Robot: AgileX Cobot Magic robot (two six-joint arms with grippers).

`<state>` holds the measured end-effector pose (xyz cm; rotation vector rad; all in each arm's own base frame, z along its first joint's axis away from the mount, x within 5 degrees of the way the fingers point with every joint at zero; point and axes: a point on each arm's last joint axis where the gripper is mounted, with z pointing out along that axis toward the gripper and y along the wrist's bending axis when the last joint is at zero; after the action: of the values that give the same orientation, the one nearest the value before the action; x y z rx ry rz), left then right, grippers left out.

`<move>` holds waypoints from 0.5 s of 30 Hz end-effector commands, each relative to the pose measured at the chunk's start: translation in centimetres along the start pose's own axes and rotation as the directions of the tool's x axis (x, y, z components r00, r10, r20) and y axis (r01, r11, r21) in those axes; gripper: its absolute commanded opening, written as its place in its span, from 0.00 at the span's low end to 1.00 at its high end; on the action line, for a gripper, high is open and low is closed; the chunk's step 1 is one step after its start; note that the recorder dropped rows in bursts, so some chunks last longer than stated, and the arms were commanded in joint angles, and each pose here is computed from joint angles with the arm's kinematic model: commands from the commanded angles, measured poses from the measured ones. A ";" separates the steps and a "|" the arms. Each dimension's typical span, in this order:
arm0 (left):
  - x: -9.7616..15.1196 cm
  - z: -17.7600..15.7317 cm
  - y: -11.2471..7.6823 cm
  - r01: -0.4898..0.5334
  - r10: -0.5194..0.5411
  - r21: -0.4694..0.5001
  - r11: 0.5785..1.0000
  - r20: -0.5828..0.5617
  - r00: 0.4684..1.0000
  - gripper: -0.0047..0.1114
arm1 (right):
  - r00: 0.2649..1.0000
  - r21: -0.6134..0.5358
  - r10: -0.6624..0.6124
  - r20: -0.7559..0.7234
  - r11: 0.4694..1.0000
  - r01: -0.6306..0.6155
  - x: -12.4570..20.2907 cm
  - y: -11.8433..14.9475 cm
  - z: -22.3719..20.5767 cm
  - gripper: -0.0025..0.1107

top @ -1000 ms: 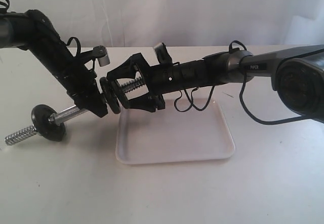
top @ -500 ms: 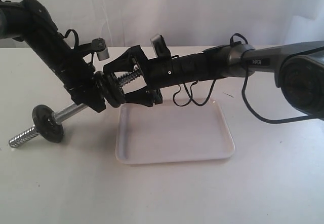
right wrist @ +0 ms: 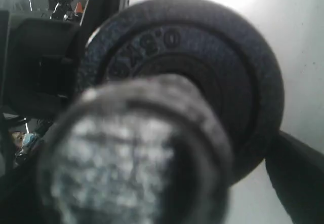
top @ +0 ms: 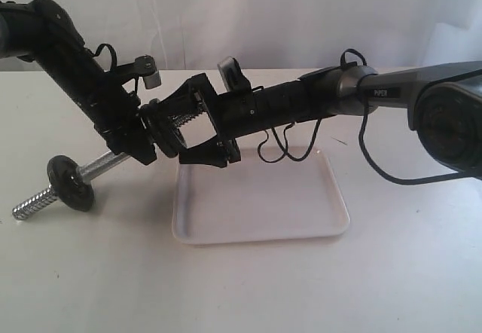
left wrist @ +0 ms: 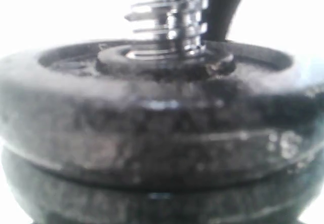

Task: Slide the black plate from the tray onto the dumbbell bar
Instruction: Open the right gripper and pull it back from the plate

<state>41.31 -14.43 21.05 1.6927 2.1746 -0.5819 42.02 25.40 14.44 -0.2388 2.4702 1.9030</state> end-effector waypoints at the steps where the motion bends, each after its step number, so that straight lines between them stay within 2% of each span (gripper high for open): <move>1: -2.9 -3.9 -1.6 -0.006 0.008 -0.012 1.000 0.172 0.985 0.04 | 1.000 -0.007 0.001 -0.029 1.000 -0.001 0.3 0.7 -0.2 0.85; 9: -2.9 -3.9 -1.6 -0.007 0.009 -0.011 1.000 0.169 0.986 0.04 | 1.000 -0.005 0.004 0.005 1.000 -0.004 -0.4 0.5 -1.7 0.85; 15: -2.8 -3.9 -1.5 -0.005 0.007 -0.014 1.000 0.158 0.987 0.04 | 0.999 0.063 -0.005 -0.038 0.998 0.008 0.0 -0.1 -1.8 0.85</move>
<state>41.37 -14.43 21.05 1.6864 2.1740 -0.5754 42.32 24.03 14.37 -0.2422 2.5239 1.8671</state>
